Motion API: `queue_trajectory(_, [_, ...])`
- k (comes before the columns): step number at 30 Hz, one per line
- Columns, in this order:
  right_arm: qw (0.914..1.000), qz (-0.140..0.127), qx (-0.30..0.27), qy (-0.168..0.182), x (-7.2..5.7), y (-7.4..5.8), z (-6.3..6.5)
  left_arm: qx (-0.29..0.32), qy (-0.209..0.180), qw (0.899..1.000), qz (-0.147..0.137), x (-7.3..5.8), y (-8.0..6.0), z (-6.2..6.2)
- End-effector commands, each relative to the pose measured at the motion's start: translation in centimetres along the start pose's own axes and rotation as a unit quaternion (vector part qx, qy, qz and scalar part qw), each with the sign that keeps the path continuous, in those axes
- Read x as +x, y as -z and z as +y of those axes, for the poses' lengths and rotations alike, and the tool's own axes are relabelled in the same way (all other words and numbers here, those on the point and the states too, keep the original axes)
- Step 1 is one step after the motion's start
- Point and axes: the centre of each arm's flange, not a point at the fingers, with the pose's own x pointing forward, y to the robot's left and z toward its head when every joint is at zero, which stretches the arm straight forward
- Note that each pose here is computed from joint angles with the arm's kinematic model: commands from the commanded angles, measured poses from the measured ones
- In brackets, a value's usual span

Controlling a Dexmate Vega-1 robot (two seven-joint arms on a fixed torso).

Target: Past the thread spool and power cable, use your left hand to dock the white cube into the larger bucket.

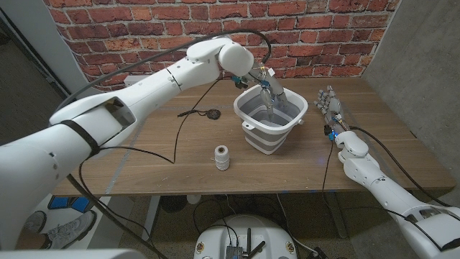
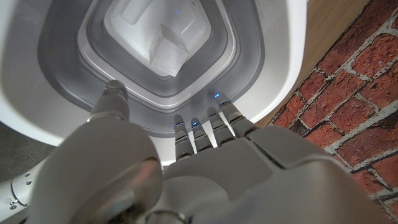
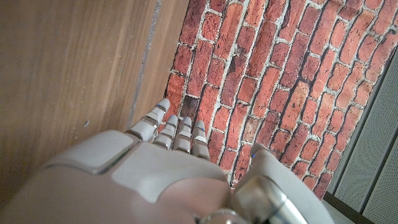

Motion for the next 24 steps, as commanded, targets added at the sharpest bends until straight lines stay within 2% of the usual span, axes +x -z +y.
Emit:
queue_trajectory(1, [1.0000,0.002,-0.002,-0.002,0.2,-0.1,0.1,-0.017,-0.025,0.999,0.016,-2.3,0.1,0.9])
queue_trajectory(6, [1.0000,0.003,-0.004,-0.004,0.4,-0.1,0.1,-0.022,-0.036,0.999,0.027,-3.4,0.5,1.1])
queue_trajectory(9, [1.0000,0.004,-0.005,-0.004,0.4,-0.1,0.2,-0.030,-0.044,0.998,0.031,-3.9,1.3,0.9])
queue_trajectory(15, [1.0000,0.002,-0.005,-0.007,0.5,-0.2,0.4,-0.043,-0.077,0.995,0.052,-4.9,2.3,0.7])
queue_trajectory(24, [0.9999,0.002,-0.008,-0.009,0.3,-0.5,0.4,-0.110,-0.114,0.985,0.072,-7.1,4.2,-0.4])
